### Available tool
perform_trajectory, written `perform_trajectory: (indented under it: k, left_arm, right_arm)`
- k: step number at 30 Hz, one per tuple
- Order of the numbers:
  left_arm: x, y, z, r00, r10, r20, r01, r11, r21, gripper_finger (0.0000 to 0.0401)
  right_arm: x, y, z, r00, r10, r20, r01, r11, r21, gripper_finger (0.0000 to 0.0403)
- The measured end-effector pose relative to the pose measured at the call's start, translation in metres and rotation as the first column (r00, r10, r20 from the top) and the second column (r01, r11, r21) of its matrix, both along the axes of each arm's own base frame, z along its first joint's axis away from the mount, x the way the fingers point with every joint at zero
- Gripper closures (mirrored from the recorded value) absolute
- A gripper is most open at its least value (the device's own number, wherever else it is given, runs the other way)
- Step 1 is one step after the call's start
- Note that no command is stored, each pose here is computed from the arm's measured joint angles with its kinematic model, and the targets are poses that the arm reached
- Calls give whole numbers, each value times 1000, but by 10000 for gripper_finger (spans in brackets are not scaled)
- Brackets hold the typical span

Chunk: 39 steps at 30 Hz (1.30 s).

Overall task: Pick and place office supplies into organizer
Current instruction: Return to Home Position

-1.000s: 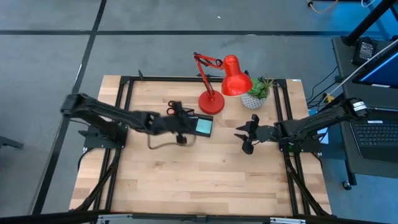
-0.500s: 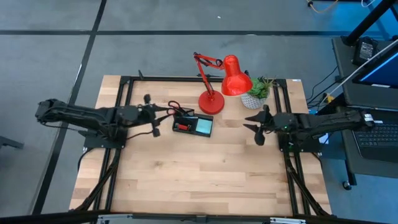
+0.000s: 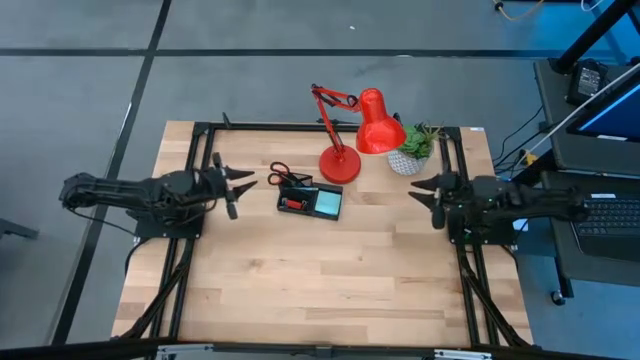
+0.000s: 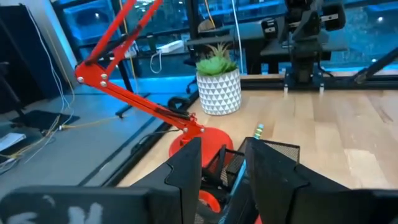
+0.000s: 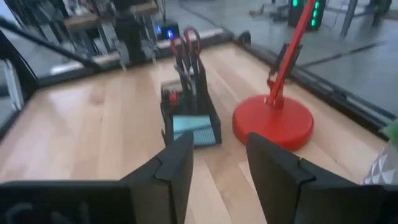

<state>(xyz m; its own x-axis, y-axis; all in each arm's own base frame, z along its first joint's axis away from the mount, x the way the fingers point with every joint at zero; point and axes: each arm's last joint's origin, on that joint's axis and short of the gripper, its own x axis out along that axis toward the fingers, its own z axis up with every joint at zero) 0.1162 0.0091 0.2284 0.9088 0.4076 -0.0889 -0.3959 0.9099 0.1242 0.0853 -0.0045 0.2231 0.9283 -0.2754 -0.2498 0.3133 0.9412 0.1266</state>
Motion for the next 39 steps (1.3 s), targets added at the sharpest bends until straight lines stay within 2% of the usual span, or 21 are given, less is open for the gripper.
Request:
perform_trajectory:
  k: [10, 20, 24, 33, 39]
  left_arm:
    - [-30, 1, 3, 997, 21, 74, -19, 1000, -19, 283]
    - [-37, -1, 5, 989, -79, 129, 84, 996, -32, 283]
    - [-29, -1, -11, 987, -78, 139, 83, 996, -27, 283]
    - [-21, 1, -48, 992, 15, 125, -6, 997, -73, 283]
    - [-20, 2, -57, 993, 62, 103, -54, 996, -74, 283]
  right_arm:
    - [-13, -1, 6, 996, 4, 94, -3, 1000, -12, 251]
    - [-10, -1, 4, 995, 8, 104, -5, 1000, -31, 251]
    - [-2, 0, -11, 995, 21, 100, -13, 996, -83, 251]
    - [6, 0, -36, 997, 18, 79, -13, 998, -64, 251]
    - [7, 0, -45, 998, 23, 52, -18, 996, -86, 251]
